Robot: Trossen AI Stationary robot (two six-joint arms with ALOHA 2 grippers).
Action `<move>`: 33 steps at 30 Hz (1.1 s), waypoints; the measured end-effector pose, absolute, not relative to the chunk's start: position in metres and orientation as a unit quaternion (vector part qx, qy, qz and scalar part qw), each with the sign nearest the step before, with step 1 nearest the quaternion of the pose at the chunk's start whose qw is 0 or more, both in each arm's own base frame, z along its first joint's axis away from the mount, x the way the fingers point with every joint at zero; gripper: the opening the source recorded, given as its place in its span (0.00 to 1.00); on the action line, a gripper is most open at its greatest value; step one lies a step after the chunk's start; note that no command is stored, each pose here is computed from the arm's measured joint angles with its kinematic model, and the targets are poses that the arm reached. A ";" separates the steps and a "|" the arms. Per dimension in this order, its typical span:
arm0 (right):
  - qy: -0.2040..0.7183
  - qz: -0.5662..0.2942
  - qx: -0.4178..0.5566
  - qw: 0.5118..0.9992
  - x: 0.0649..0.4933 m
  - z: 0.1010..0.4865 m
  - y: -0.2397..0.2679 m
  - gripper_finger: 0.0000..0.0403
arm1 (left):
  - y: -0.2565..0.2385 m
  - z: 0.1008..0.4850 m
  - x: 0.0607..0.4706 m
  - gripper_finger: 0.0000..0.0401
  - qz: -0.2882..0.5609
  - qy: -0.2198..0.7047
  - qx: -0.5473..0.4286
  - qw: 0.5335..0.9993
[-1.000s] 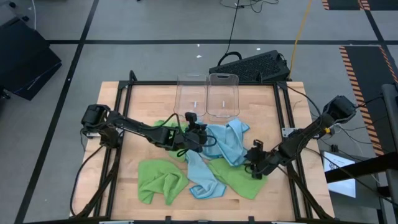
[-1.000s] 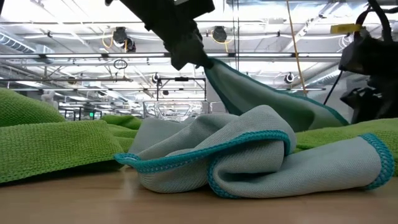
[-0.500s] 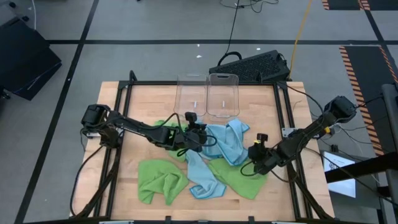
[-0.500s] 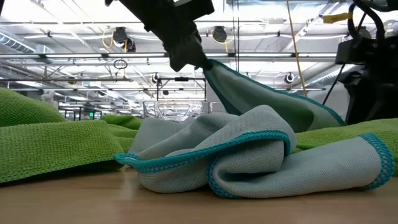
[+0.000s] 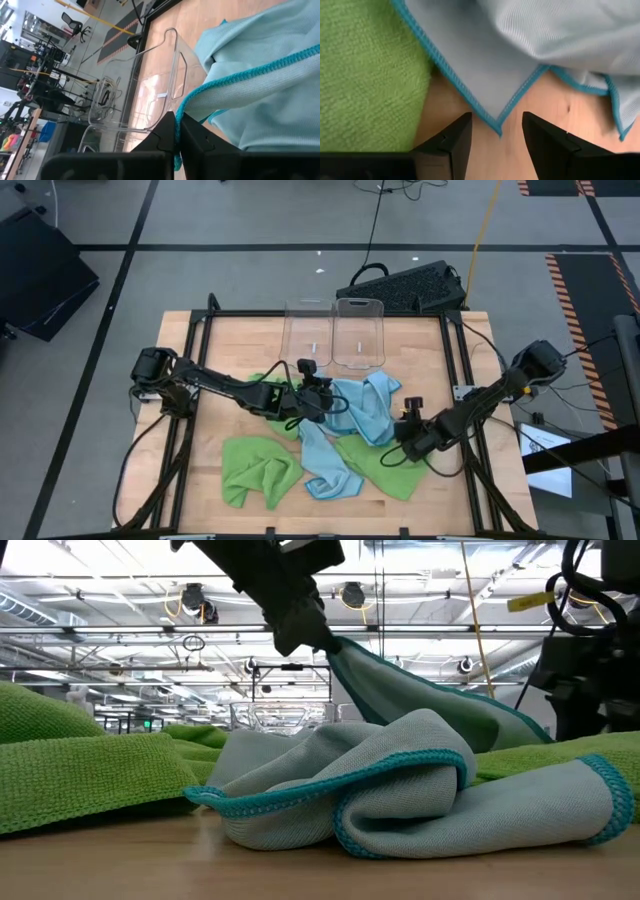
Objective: Fold microfiber towels
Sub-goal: Fold the top right blue microfiber towel
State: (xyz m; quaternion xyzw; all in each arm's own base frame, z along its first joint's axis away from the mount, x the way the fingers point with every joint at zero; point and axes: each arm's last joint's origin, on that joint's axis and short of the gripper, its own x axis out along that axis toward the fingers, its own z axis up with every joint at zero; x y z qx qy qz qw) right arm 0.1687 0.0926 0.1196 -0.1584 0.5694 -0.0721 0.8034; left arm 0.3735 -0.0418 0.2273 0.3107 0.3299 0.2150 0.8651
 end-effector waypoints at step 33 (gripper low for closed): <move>0.483 -0.219 -0.063 0.846 0.181 0.280 0.118 0.00 | -0.109 0.305 0.316 0.01 0.139 0.219 0.321 0.911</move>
